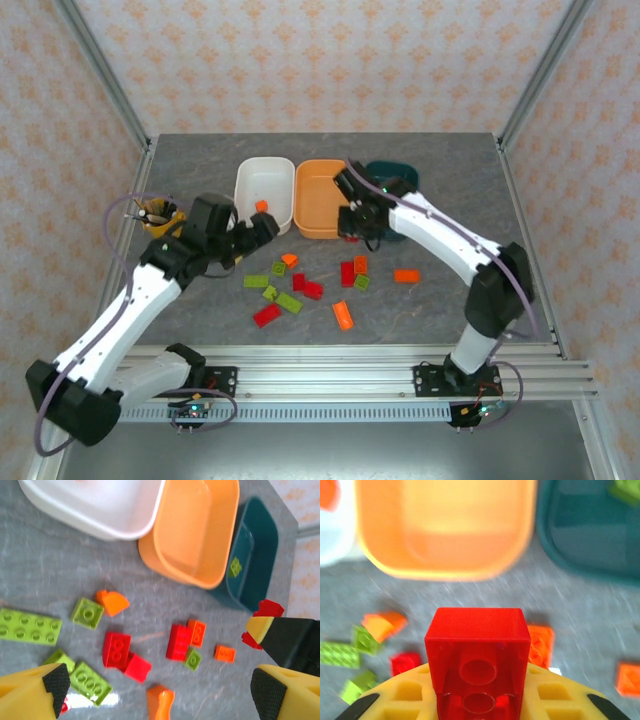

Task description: Sort the legos into containers by color

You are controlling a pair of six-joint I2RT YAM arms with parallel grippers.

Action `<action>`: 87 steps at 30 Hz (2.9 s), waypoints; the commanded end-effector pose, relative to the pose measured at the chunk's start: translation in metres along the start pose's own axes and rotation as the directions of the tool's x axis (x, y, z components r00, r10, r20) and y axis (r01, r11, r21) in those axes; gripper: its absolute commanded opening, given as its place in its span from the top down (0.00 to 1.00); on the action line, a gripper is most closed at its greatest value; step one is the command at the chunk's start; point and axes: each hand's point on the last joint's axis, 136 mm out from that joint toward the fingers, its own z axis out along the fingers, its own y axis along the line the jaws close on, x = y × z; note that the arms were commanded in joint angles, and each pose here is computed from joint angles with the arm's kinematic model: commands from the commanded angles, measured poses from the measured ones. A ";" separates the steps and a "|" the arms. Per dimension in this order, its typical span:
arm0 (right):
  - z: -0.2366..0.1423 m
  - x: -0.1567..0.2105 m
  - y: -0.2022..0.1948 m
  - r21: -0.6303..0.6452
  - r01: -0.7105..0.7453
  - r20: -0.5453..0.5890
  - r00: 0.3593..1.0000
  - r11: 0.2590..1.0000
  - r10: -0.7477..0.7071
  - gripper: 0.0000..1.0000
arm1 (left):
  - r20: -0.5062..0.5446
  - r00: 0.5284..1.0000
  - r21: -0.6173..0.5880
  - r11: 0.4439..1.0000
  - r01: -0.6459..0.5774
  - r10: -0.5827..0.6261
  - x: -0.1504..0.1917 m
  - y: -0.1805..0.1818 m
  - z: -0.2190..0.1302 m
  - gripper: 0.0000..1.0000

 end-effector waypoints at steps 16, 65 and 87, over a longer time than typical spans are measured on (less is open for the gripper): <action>0.150 -0.086 0.020 0.108 -0.043 -0.091 0.994 0.993 0.053 0.62 | -0.009 1.000 -0.123 0.992 -0.001 -0.001 -0.081 -0.006 0.053 0.06; -0.056 0.108 -0.048 -0.355 -0.230 0.065 0.961 0.906 0.269 0.29 | -0.638 0.551 -0.117 0.639 -0.760 0.538 0.065 0.074 0.185 0.45; -0.084 0.064 -0.023 -0.345 -0.096 0.175 0.971 0.934 0.165 0.35 | -0.367 0.782 -0.262 0.750 -0.607 0.504 -0.019 0.018 0.100 0.65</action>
